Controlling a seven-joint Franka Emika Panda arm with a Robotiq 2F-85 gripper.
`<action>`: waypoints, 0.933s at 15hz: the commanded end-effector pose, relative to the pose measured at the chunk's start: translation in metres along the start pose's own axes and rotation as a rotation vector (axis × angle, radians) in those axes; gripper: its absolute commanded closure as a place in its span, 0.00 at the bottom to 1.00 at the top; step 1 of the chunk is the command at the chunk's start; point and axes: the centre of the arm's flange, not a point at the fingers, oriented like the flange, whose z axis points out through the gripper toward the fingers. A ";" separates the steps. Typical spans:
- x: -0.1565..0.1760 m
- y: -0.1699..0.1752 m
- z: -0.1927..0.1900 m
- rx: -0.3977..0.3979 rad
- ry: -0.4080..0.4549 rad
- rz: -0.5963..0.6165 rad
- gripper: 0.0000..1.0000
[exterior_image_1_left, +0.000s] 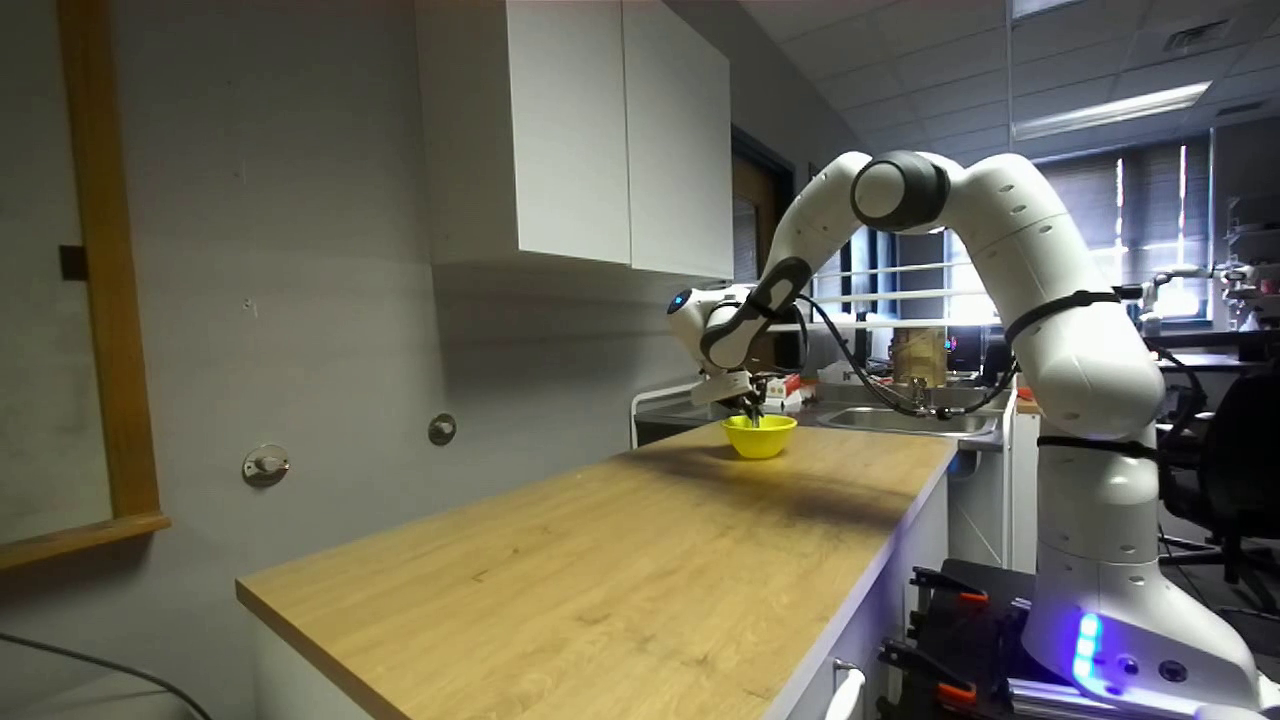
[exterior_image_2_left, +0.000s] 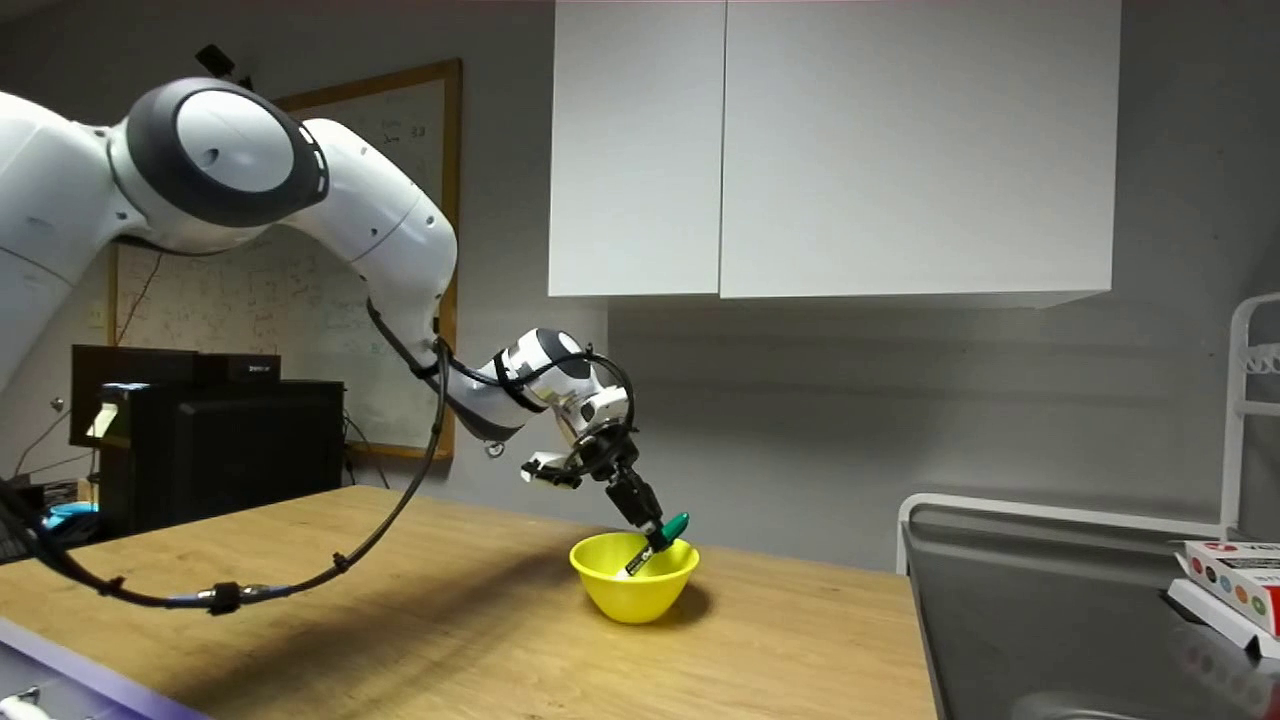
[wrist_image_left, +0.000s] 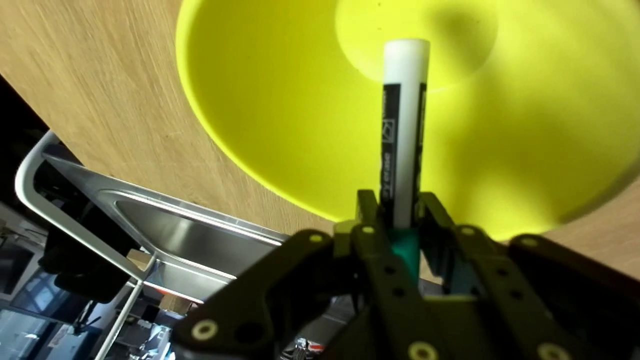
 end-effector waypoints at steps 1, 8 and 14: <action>-0.001 -0.005 0.008 -0.006 0.015 0.009 0.45; 0.004 -0.001 0.009 -0.009 0.012 0.021 0.00; 0.009 0.013 -0.001 0.006 0.000 0.044 0.00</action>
